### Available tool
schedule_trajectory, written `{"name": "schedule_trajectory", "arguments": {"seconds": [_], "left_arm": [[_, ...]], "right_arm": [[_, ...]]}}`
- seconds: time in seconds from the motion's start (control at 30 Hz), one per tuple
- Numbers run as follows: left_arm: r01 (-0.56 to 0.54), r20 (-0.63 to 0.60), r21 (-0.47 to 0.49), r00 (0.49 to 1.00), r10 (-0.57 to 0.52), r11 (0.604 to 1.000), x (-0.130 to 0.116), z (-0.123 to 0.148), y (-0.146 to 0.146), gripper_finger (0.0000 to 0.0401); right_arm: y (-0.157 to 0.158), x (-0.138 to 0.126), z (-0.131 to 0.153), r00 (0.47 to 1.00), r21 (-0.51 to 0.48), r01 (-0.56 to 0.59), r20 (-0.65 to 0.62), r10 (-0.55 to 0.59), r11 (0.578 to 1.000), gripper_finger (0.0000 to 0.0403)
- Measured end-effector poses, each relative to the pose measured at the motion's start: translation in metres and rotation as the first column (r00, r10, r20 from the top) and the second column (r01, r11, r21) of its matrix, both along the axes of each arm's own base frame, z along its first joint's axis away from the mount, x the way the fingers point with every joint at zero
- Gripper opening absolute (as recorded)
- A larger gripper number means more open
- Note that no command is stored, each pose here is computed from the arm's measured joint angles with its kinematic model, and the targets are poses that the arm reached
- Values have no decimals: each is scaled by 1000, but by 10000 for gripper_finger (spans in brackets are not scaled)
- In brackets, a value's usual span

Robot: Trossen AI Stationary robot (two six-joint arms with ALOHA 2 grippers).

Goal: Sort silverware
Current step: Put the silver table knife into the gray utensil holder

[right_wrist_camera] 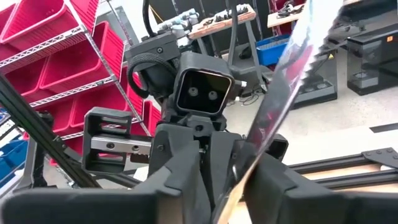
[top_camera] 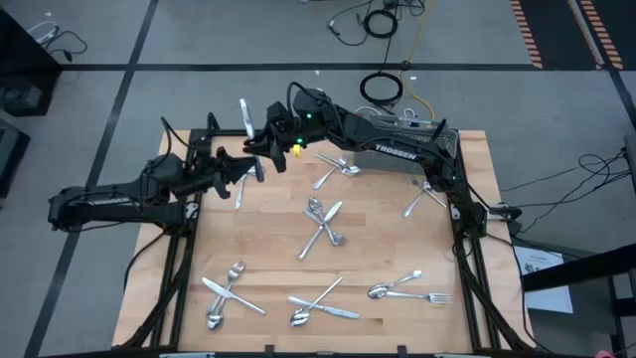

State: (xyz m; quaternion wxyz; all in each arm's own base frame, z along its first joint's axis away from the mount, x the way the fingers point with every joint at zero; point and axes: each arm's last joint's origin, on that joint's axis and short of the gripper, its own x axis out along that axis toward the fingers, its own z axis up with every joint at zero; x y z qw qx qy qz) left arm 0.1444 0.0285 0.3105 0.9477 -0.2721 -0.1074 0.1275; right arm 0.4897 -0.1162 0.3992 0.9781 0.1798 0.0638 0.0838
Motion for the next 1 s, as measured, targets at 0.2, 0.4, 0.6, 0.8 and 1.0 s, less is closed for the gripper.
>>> {"name": "schedule_trajectory", "arguments": {"seconds": [0.2, 0.4, 0.6, 0.8, 1.0], "left_arm": [[12, -8, -4, 1000, -12, 1000, 0, -1, 0, 20], [18, -33, -6, 999, -18, 1000, 0, -3, 0, 45], [47, -137, -13, 989, -49, 999, 1, -13, -1, 107], [38, -289, -67, 956, -55, 997, 0, -29, -1, 124], [-16, -436, -141, 899, -48, 990, -5, -46, -1, 124]], "right_arm": [[0, 0, -2, 1000, -8, -5, -17, 5, 1000, 16], [0, -1, -2, 999, -2, -30, -22, 30, 1000, 7], [-9, -18, 11, 998, -47, -38, -41, 37, 998, 4], [-33, -66, 33, 971, -183, 110, -189, -145, 977, 2], [-49, -128, 59, 879, -332, 252, -315, -359, 909, 2]]}}
